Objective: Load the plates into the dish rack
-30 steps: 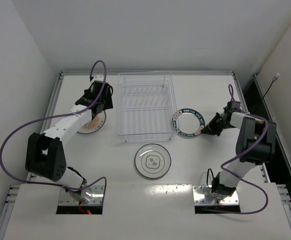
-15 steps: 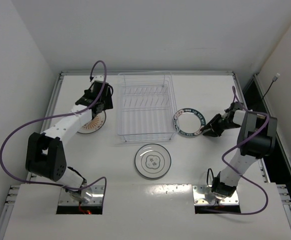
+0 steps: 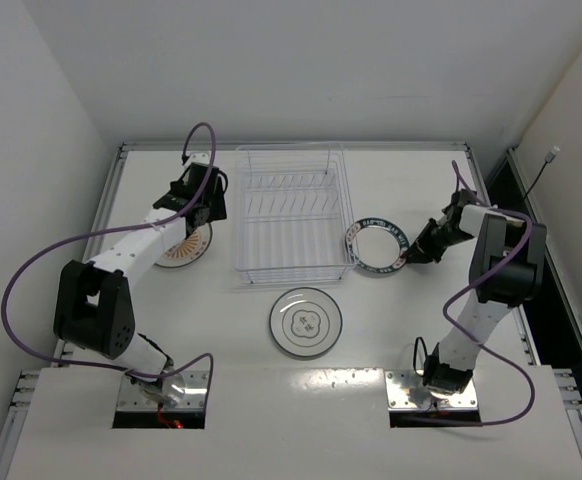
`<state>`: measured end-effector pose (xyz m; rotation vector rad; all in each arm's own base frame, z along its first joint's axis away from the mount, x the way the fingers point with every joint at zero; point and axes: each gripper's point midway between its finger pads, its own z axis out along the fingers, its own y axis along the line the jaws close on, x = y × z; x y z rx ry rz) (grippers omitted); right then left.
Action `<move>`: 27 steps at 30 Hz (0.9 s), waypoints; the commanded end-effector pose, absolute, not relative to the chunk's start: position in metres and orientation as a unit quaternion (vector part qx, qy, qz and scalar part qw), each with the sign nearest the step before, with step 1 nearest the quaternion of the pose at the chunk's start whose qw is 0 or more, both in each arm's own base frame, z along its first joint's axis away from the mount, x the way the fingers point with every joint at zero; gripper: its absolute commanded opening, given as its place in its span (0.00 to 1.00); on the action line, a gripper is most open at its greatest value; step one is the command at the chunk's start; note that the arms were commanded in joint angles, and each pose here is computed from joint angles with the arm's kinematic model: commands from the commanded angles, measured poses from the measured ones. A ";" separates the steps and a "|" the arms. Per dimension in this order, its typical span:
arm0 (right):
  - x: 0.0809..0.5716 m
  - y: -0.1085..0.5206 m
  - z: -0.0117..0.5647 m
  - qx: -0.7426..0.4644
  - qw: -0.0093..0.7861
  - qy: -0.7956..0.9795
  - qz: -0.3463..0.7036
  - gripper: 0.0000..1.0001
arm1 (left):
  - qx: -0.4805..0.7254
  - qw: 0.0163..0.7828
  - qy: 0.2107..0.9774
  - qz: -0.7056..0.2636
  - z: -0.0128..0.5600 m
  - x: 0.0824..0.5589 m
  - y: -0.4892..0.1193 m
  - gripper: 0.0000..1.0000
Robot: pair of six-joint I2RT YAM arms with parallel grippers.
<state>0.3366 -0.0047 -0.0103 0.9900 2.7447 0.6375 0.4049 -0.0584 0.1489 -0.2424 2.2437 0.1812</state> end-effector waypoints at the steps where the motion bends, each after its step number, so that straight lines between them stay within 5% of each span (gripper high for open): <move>1: 0.335 -0.011 -0.018 0.321 0.060 0.929 0.175 0.12 | -0.106 0.447 0.886 0.067 0.166 0.415 -0.061 0.61; 4: 0.335 -0.011 -0.017 0.315 0.069 0.930 0.175 0.00 | -0.106 0.447 0.886 0.067 0.166 0.415 -0.061 0.61; 12: 0.331 -0.014 0.021 0.297 0.146 0.929 0.168 0.00 | -0.113 0.445 0.885 0.075 0.165 0.413 -0.058 0.61; 21: 0.360 -0.032 0.159 0.269 0.352 0.884 0.147 0.00 | -0.113 0.445 0.885 0.075 0.165 0.413 -0.058 0.61; 27: 0.372 -0.029 0.212 0.256 0.414 0.863 0.138 0.00 | -0.113 0.445 0.885 0.075 0.165 0.413 -0.058 0.61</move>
